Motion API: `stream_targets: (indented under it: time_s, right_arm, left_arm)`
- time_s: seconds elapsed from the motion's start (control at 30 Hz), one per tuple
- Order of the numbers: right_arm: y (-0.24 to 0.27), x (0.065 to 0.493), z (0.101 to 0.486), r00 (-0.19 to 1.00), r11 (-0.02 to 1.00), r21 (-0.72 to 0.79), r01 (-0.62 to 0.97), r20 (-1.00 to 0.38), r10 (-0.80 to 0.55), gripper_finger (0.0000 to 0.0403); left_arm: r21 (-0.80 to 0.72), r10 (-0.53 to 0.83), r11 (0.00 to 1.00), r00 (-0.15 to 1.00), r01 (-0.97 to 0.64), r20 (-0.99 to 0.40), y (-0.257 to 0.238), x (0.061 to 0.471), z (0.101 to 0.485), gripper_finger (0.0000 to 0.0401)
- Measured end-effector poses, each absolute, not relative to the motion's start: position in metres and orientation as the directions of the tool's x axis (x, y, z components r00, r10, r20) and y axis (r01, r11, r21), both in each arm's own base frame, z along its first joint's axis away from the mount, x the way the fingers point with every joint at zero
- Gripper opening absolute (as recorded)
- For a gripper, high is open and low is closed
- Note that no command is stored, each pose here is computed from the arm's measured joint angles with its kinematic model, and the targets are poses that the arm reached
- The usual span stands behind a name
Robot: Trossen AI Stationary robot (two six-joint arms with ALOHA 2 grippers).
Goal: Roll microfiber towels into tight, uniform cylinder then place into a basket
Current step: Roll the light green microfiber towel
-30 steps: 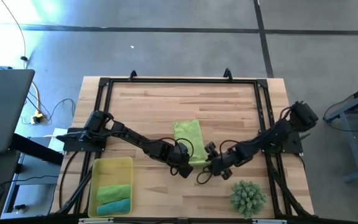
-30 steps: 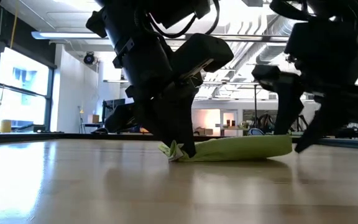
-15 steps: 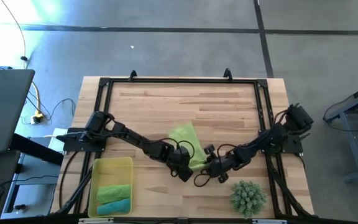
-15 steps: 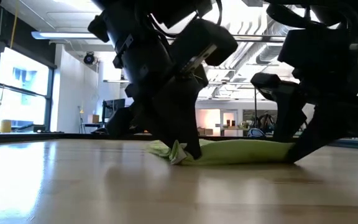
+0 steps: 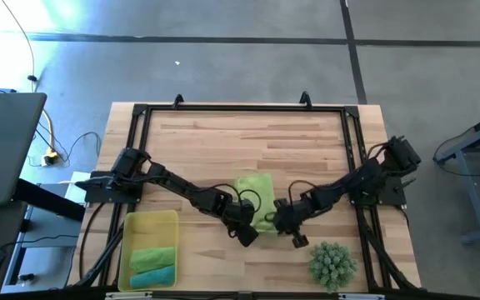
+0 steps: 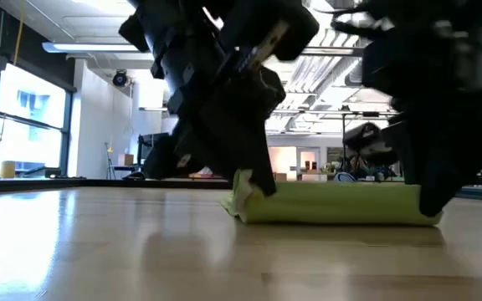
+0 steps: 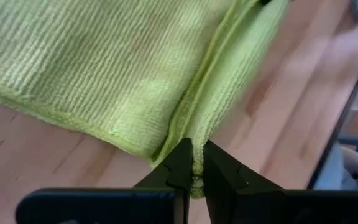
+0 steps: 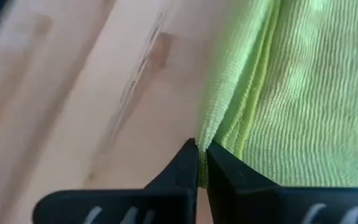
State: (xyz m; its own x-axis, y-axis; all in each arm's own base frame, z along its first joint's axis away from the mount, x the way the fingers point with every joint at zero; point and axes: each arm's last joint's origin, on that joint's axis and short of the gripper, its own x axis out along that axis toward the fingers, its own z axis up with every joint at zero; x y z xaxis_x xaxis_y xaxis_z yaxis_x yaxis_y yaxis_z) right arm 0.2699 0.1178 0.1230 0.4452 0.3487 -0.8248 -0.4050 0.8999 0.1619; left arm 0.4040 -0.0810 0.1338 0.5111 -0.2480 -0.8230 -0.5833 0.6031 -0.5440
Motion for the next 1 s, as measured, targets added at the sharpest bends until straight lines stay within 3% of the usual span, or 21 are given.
stream_targets:
  time_s: [0.13,0.27,0.5,0.63,1.0]
  right_arm:
    - [0.105,0.277,0.124,0.412,0.866,0.376,-0.329,-0.768,0.490,0.0002]
    - [0.088,0.282,0.124,0.409,0.865,0.458,-0.205,-0.763,0.501,0.0002]
    - [0.063,0.287,0.115,0.422,0.906,0.419,-0.056,-0.813,0.401,0.0002]
    - [0.060,0.290,0.105,0.419,0.921,0.389,-0.031,-0.831,0.365,0.0002]
    - [0.061,0.292,0.100,0.415,0.918,0.393,-0.050,-0.828,0.377,0.0002]
  left_arm:
    - [-0.564,-0.258,0.594,0.529,-0.573,-0.809,-0.084,0.405,0.138,0.0021]
    - [-0.557,-0.229,0.587,0.539,-0.588,-0.811,-0.085,0.404,0.140,0.0022]
    - [-0.456,-0.078,0.577,0.510,-0.678,-0.856,-0.079,0.399,0.136,0.0036]
    - [-0.454,-0.069,0.589,0.518,-0.669,-0.853,-0.080,0.400,0.136,0.0048]
    - [-0.365,-0.075,0.784,0.506,-0.503,-0.859,-0.068,0.389,0.166,0.0083]
